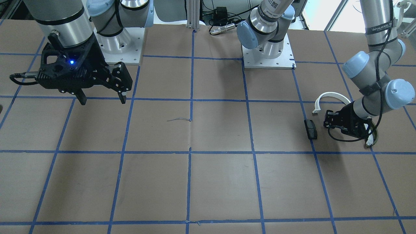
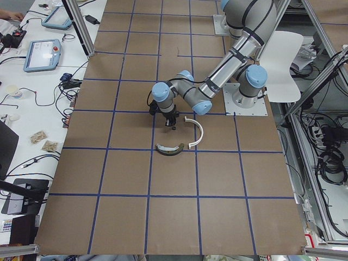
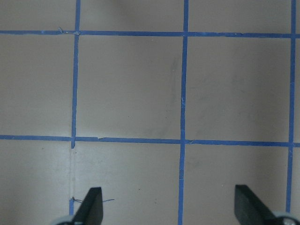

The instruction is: Place bearing gear from tray to pile

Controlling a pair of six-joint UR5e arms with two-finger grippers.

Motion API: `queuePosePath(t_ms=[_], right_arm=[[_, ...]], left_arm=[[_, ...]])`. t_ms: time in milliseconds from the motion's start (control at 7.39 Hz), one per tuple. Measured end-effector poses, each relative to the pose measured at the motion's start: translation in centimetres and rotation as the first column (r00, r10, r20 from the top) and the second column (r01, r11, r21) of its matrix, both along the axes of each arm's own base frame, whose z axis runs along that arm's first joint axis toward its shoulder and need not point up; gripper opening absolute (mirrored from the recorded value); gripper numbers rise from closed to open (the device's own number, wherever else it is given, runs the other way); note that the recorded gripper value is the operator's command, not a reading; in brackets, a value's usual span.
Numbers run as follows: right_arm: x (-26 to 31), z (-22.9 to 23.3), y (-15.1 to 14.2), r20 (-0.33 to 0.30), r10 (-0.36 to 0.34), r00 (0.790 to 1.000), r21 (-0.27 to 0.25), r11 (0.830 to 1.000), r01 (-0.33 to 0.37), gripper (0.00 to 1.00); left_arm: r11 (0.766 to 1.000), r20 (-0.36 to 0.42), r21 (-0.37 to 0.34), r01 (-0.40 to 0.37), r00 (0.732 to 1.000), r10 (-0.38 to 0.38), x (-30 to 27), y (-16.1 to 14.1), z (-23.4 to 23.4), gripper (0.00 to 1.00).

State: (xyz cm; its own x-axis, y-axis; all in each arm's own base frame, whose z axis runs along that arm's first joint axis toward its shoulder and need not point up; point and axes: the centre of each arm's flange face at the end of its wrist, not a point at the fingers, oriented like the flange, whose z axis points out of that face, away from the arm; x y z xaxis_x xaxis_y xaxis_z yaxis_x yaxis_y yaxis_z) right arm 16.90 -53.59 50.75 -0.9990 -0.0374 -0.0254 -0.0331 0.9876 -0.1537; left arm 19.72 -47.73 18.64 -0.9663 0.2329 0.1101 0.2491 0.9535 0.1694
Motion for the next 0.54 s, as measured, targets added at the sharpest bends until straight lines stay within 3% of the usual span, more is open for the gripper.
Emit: queuePosePath(t_ms=[271,541], right_arm=[[0.0,0.0,0.0,0.000,0.002,1.000,-0.001,1.000,-0.002,1.00],[0.0,0.0,0.0,-0.001,0.003,1.000,0.000,1.000,-0.003,1.00]], left_arm=[[1.000,0.019,-0.018,0.000,1.000,0.000,0.1,-0.7,1.3,1.00],[0.999,0.036,-0.043,0.024,0.999,-0.023,-2.4,-3.5,6.2,1.00]])
